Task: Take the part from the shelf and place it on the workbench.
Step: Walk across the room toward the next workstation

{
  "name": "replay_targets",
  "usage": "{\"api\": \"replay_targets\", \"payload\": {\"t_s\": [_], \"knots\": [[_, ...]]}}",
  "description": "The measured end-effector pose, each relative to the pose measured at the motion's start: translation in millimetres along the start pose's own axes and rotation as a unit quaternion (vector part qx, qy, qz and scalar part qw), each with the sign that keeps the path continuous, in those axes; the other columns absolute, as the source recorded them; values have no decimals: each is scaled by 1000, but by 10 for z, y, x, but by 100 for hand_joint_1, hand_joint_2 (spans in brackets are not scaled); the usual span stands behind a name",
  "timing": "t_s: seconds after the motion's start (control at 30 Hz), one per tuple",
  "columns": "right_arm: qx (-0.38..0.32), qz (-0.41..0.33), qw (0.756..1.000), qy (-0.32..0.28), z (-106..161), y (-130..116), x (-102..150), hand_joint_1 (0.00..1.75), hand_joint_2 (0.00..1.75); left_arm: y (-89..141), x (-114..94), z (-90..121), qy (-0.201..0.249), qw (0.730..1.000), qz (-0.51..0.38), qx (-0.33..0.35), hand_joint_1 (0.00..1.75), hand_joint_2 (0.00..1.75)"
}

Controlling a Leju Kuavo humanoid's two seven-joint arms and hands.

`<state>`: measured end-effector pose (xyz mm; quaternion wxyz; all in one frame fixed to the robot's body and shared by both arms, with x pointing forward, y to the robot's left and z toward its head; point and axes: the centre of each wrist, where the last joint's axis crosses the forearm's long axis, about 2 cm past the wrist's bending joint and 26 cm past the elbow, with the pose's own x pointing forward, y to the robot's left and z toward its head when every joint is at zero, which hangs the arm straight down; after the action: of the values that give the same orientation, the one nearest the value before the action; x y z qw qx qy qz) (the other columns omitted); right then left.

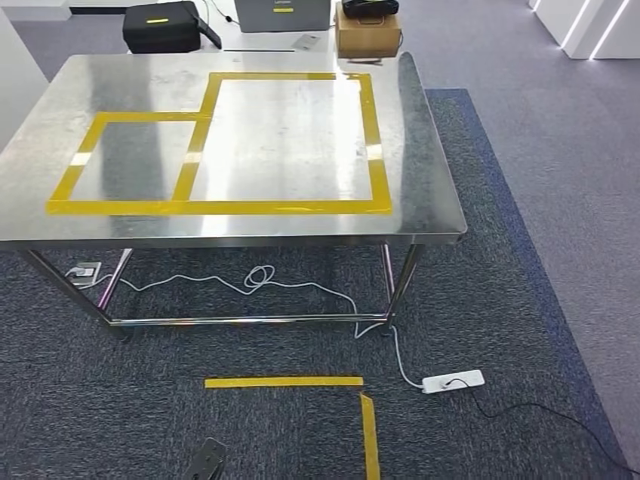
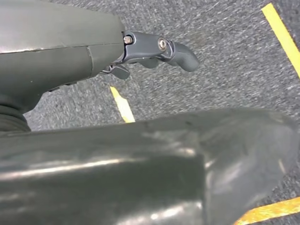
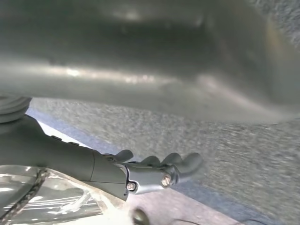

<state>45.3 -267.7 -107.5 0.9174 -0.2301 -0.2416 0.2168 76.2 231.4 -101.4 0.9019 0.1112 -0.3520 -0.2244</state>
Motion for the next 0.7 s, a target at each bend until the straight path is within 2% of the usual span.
{"api": "replay_targets", "payload": {"t_s": [0.7], "knots": [[0, 2, 1000, -2, -4, -3, 7, 0, 0, -1, -8, 4, -1, 1000, 0, 1, 0, 0]]}}
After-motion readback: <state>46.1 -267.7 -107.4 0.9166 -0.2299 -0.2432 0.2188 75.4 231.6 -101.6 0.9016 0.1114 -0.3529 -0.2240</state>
